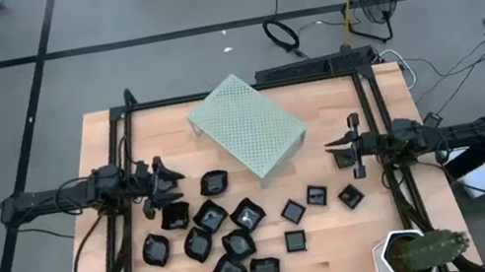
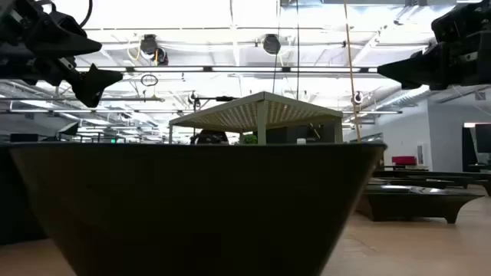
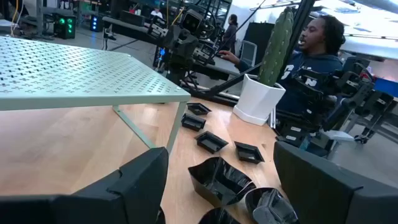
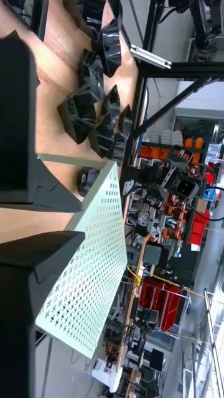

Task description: Pick & Place Mini shaped plates

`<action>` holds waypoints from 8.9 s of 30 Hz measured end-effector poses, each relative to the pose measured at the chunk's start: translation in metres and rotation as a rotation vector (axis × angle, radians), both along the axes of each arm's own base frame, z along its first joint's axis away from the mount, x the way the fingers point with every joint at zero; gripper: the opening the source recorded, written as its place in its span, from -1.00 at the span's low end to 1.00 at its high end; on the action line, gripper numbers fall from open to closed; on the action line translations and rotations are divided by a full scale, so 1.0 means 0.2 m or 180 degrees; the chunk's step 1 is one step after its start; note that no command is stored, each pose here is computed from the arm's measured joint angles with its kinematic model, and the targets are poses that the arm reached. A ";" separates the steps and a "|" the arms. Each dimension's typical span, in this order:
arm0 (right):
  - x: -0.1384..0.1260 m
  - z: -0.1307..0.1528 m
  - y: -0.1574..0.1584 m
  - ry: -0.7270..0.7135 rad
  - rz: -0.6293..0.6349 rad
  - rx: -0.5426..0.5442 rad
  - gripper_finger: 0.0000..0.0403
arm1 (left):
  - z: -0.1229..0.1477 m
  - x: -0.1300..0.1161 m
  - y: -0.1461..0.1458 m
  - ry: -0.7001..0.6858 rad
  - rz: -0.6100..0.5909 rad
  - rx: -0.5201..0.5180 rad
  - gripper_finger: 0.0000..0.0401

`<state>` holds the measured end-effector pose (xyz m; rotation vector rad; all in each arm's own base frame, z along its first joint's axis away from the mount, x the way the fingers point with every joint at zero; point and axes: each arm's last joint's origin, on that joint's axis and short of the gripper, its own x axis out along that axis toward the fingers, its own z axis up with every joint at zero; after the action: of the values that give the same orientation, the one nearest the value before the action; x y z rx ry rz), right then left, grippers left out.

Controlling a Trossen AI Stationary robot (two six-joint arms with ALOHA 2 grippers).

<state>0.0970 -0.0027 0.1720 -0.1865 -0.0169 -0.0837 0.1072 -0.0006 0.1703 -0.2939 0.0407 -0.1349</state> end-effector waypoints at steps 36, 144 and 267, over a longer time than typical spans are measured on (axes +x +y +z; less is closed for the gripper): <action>0.00 0.00 0.00 0.0000 0.0000 0.0000 -0.78 | 0.00 0.00 0.00 -0.0001 0.0000 -0.0001 0.48; 0.01 0.01 -0.01 -0.0194 -0.0007 0.1693 -0.58 | 0.00 0.00 0.00 0.0000 0.0000 -0.0001 0.48; 1.02 0.55 -0.76 0.1880 -0.1365 0.1581 -1.00 | 0.00 0.00 0.00 -0.0001 0.0001 0.0000 0.48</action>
<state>0.3010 -0.1546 0.2814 0.2907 0.6300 -0.4522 0.1072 -0.0006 0.1703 -0.2939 0.0404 -0.1346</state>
